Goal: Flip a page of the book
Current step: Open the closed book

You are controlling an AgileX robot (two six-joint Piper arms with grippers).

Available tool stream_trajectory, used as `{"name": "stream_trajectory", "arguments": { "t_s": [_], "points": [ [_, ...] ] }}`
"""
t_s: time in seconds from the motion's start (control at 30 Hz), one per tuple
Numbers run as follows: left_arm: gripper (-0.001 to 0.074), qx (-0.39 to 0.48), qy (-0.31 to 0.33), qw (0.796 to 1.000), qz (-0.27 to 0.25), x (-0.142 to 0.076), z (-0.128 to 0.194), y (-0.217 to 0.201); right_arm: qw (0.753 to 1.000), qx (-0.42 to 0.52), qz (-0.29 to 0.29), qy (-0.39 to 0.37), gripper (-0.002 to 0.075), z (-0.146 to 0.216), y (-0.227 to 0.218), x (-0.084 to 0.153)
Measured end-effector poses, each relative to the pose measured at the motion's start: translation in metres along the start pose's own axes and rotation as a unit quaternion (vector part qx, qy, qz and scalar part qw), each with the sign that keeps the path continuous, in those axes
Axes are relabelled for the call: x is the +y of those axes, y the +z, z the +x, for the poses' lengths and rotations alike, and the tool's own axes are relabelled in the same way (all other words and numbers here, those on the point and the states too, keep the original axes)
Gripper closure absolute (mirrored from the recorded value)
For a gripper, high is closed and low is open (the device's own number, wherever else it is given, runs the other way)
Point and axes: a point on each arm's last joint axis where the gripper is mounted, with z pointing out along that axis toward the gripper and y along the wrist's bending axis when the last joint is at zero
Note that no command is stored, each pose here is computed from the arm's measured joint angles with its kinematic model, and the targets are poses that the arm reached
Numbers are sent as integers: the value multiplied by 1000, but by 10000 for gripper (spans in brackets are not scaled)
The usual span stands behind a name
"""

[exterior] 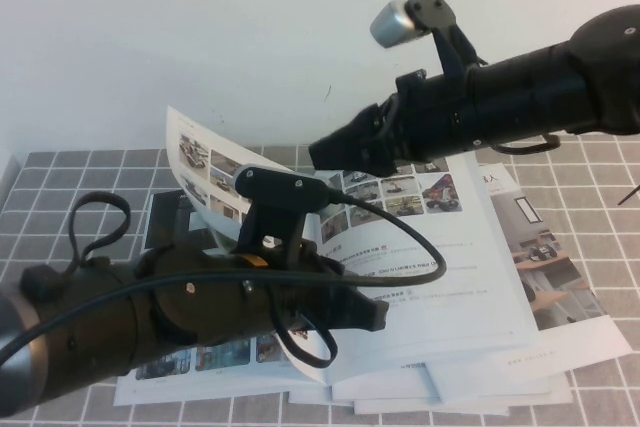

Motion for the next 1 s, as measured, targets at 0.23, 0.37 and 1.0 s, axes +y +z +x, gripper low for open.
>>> {"name": "stream_trajectory", "arguments": {
  "t_s": [0.23, 0.37, 1.0],
  "points": [
    [739, 29, -1, 999, 16, -2, 5, 0, 990, 117, 66, -34, 466, 30, 12, -27],
    [739, 29, -1, 999, 14, -2, 6, 0, 980, 176, 88, -13, 537, 54, 26, -46],
    [736, 68, -45, 995, -61, 31, 66, 1, 911, 375, 163, 46, 634, 109, 29, -77]
  ]
}}
